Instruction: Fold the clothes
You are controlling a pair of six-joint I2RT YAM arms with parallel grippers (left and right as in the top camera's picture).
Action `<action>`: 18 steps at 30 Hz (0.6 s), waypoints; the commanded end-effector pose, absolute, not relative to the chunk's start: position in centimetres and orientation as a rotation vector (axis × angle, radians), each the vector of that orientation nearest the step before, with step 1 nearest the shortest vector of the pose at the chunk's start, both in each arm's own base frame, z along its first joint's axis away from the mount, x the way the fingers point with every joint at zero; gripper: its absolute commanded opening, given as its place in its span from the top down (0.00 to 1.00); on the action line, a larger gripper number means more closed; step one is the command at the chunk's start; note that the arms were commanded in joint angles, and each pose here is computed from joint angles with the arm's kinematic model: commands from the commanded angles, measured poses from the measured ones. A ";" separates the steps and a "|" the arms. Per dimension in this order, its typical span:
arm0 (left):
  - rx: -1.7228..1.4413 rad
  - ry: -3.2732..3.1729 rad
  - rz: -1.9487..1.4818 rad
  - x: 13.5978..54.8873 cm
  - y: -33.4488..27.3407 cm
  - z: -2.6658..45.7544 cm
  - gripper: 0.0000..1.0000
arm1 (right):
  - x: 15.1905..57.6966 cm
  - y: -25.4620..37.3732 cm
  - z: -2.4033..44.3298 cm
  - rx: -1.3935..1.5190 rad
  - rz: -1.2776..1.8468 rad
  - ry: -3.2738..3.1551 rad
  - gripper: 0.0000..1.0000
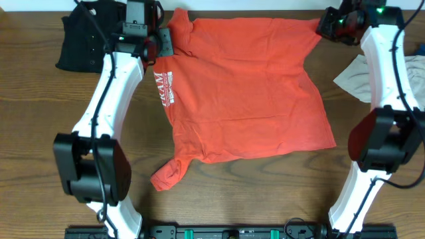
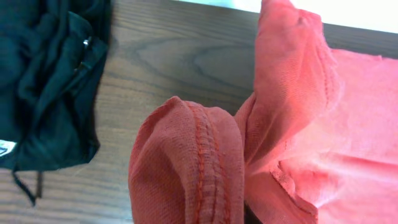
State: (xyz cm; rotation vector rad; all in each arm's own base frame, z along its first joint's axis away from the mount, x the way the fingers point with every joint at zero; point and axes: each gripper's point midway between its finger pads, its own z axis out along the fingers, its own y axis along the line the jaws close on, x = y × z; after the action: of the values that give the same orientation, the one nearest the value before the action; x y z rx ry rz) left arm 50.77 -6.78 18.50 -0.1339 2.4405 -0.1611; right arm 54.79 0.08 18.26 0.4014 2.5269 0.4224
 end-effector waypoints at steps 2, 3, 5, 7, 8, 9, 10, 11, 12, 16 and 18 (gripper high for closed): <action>-0.119 2.377 -0.163 49.8 -6.6 22.5 0.94 | 53.7 0.2 21.2 0.325 0.375 2.502 0.99; -0.119 2.373 -0.164 49.5 -6.6 23.1 0.94 | 53.4 0.2 21.8 0.320 0.372 2.498 0.99; -0.113 2.363 -0.163 48.7 -6.5 24.2 0.94 | 52.8 0.3 23.1 0.315 0.372 2.482 0.99; -0.089 2.347 -0.157 47.8 -6.4 25.6 0.94 | 52.1 0.3 24.7 0.309 0.368 2.460 0.99; -0.081 2.336 -0.155 47.3 -6.3 26.4 0.94 | 51.8 0.3 25.5 0.298 0.365 2.448 0.99; -0.077 2.327 -0.154 46.8 -6.2 27.1 0.94 | 51.3 0.3 26.5 0.285 0.360 2.435 0.99; -0.077 2.314 -0.157 46.1 -6.1 28.1 0.94 | 50.8 0.2 27.4 0.284 0.350 2.422 0.99; -0.076 2.298 -0.160 45.4 -6.0 29.1 0.94 | 50.2 0.0 28.5 0.287 0.329 2.407 0.99; -0.076 2.287 -0.161 44.9 -6.0 29.9 0.94 | 49.7 -0.2 29.2 0.288 0.315 2.399 0.99; -0.074 2.226 -0.172 41.6 -5.6 33.7 0.94 | 46.6 -0.7 32.7 0.276 0.252 2.362 0.99; -0.065 2.198 -0.181 39.9 -5.6 35.4 0.94 | 44.8 -1.1 34.4 0.282 0.216 2.344 0.99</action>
State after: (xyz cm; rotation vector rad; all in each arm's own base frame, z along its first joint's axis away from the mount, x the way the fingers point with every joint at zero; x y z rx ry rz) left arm 41.89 -5.65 31.73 -0.0969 2.2787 -0.1798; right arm 46.75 -0.56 31.14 0.3104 2.4041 0.2988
